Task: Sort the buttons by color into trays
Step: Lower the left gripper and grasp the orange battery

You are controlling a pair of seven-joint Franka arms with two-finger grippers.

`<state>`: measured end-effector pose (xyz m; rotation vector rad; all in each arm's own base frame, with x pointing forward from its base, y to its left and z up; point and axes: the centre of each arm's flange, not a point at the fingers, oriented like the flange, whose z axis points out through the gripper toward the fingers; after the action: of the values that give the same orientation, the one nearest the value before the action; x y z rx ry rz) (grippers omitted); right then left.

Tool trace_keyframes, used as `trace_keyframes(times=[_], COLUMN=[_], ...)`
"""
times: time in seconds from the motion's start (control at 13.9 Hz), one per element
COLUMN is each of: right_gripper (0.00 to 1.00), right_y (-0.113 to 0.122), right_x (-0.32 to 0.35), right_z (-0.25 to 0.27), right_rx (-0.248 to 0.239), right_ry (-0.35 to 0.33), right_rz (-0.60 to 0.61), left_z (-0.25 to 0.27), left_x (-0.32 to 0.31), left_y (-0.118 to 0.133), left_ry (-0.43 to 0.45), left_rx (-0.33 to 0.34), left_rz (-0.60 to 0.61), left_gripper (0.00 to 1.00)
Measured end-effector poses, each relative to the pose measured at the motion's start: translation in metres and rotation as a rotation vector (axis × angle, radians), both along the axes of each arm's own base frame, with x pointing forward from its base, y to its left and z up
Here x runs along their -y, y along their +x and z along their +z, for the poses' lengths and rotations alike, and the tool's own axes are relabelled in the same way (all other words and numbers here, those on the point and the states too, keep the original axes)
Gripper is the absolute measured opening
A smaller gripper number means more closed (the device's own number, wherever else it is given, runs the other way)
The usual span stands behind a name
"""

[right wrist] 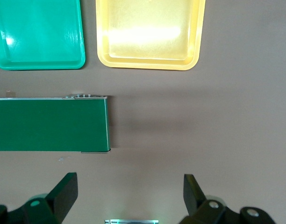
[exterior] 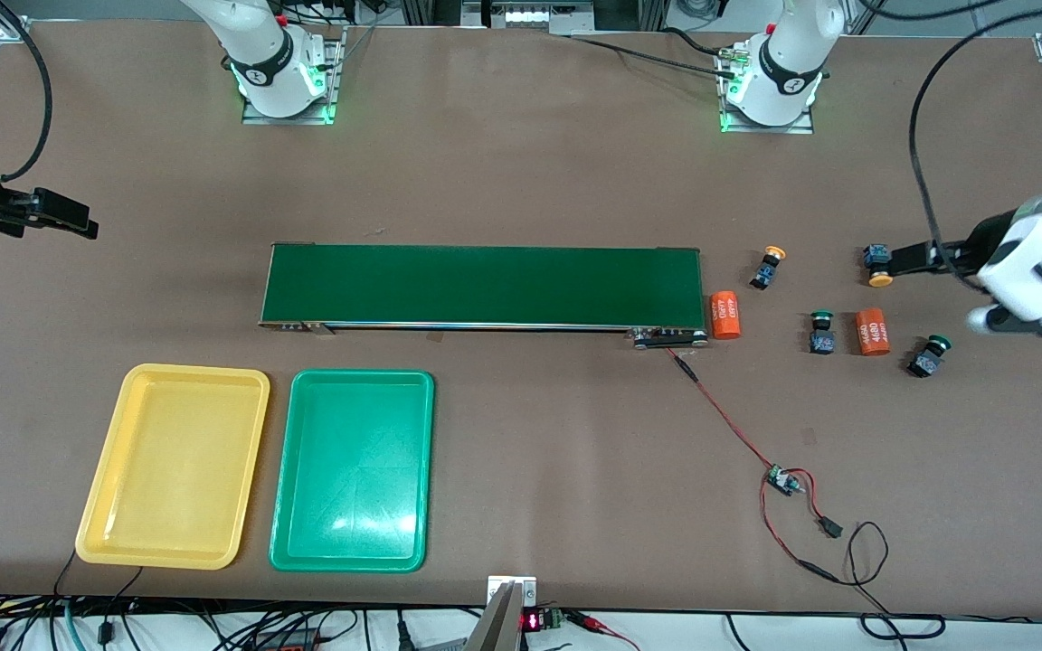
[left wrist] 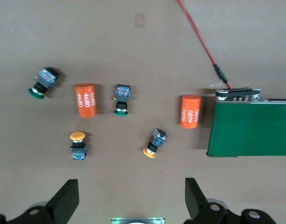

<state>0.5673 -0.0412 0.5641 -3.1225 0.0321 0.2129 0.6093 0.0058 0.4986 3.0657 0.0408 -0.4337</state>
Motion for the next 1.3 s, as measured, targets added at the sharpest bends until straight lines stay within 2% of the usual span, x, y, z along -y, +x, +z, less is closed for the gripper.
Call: trace_keyframes(times=[0.22,0.36,0.72,0.94,1.3], right_gripper=[1.00,1.00,1.00,1.00,1.00], right_y=[0.000,0.000,0.000,0.000,0.000], right_x=[0.000,0.000,0.000,0.000,0.001], right_z=[0.000,0.000,0.000,-0.001,-0.001], right_rx=[0.000,0.000,-0.002,-0.002,-0.003], right_ry=[0.000,0.000,0.000,0.000,0.000], right_rz=[0.000,0.000,-0.001,-0.001,-0.001], left_z=[-0.050,-0.082,-0.164,-0.174,-0.203], left_x=[0.001,0.008,0.032,0.044,0.054], left_y=[0.008,0.007,-0.012,-0.017,-0.028], left_ry=[-0.012,-0.016,-0.029,-0.066,-0.072], left_rx=[-0.079,-0.098,-0.076,-0.076,-0.056], left_rz=[-0.003,-0.011,-0.033,-0.022,-0.026], left_gripper=[1.00,1.00,1.00,1.00,1.00])
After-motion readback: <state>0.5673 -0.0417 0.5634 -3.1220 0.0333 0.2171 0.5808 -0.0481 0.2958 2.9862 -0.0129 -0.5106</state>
